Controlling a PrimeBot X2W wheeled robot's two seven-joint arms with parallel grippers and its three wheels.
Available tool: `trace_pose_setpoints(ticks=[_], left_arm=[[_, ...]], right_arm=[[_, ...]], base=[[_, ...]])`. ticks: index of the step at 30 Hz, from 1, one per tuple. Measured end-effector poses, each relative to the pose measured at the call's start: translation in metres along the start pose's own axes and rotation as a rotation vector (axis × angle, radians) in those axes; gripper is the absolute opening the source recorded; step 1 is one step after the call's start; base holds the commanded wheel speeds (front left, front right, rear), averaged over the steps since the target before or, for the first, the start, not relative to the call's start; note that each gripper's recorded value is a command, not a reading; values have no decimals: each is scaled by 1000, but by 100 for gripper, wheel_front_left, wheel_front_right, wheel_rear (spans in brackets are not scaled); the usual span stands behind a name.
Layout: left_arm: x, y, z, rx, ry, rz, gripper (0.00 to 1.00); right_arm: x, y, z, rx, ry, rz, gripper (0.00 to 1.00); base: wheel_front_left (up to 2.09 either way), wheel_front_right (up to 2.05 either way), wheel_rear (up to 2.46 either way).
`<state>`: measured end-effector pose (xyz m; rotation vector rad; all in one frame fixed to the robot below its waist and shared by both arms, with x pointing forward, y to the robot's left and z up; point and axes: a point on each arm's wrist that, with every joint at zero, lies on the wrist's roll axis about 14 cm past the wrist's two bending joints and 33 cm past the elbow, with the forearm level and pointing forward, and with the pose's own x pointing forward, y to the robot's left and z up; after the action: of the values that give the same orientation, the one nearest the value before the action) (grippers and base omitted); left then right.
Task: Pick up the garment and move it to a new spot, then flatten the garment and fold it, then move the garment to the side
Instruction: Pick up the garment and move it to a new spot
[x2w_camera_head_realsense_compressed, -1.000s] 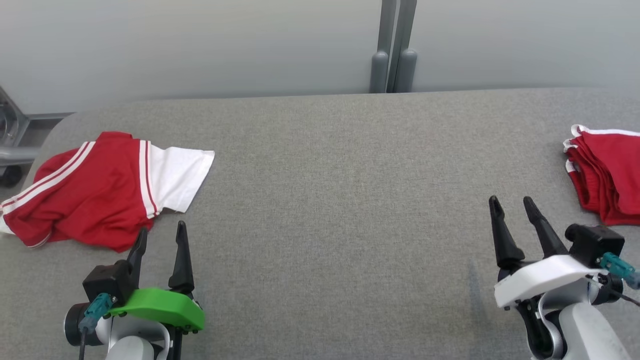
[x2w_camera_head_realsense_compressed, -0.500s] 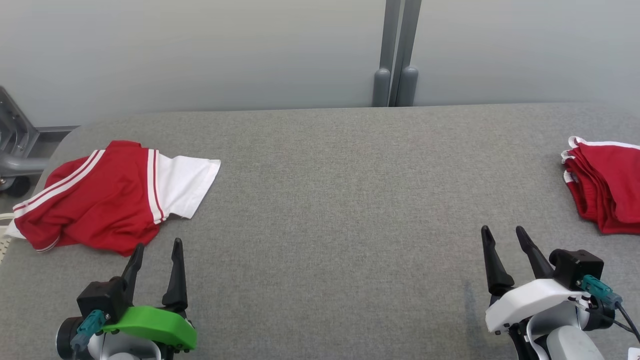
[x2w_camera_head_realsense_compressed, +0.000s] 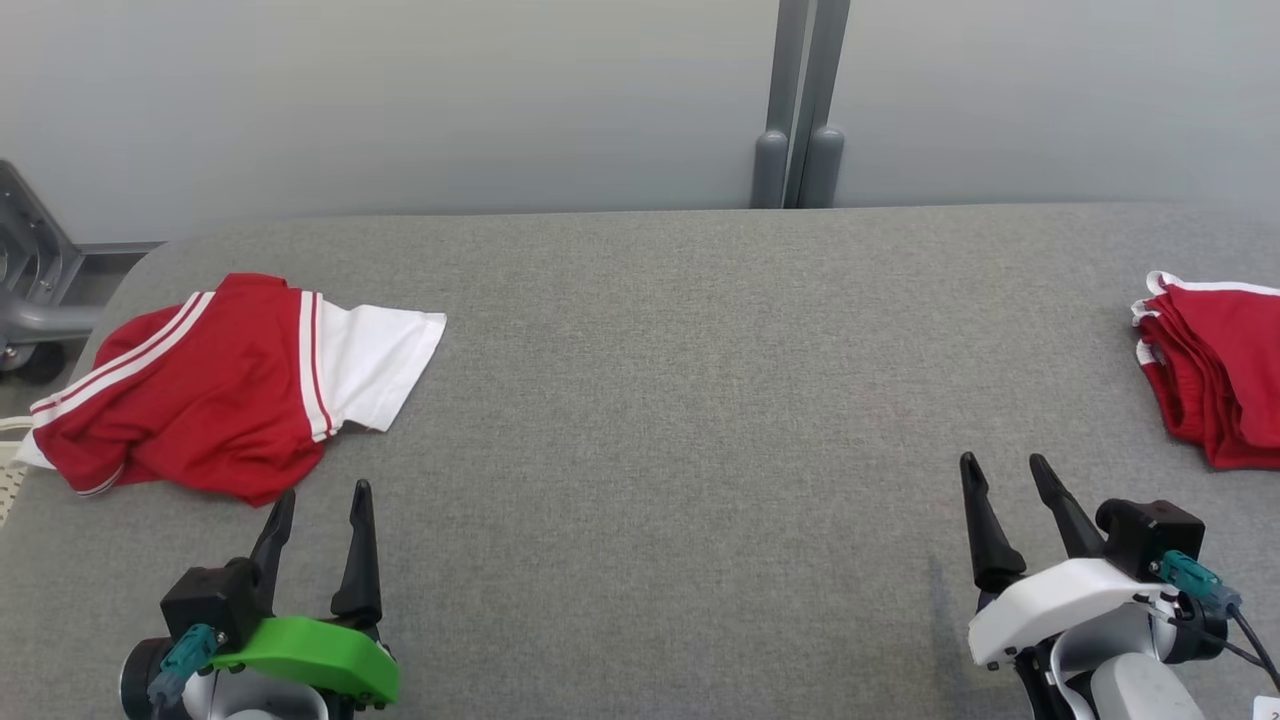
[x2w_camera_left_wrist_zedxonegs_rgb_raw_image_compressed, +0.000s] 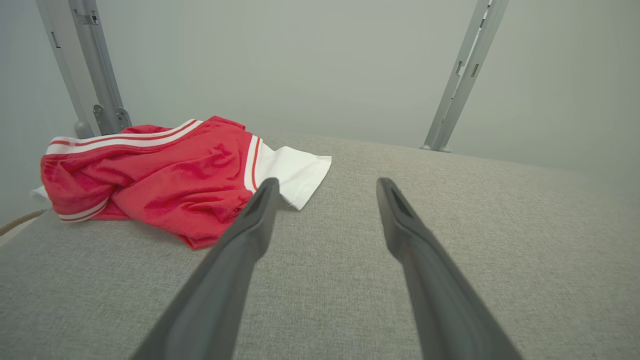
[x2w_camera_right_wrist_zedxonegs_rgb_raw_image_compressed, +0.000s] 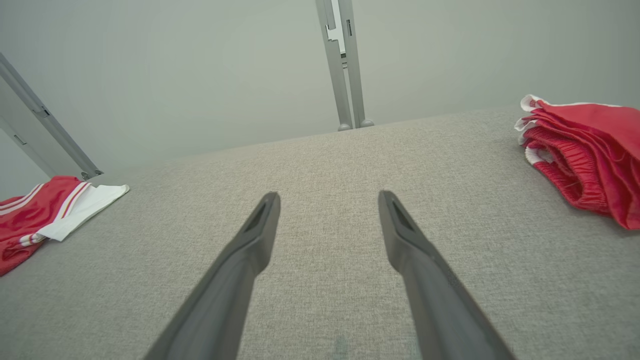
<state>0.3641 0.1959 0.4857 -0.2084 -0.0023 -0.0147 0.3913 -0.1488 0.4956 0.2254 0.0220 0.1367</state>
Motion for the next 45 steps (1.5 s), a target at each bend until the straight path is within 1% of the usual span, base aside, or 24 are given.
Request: trace_pose_setpoints(ticks=[5, 13, 28, 38, 45], left_arm=[[-4, 6, 0, 1, 0, 17, 100], [-19, 25, 3, 4, -8, 76, 100], [-66, 80, 8, 10, -24, 265, 100], [-97, 108, 13, 18, -37, 374, 100], [-101, 113, 12, 9, -33, 399, 100]], right_arm=[[3, 6, -1, -6, 3, 18, 100], [14, 31, -9, -9, 30, 91, 100], [41, 108, -28, -15, 82, 310, 100], [47, 151, -44, -4, 128, 427, 100], [50, 156, -48, 1, 136, 438, 100]], base=[[0, 0, 0], [0, 0, 0], [0, 0, 0], [0, 0, 0], [0, 0, 0]])
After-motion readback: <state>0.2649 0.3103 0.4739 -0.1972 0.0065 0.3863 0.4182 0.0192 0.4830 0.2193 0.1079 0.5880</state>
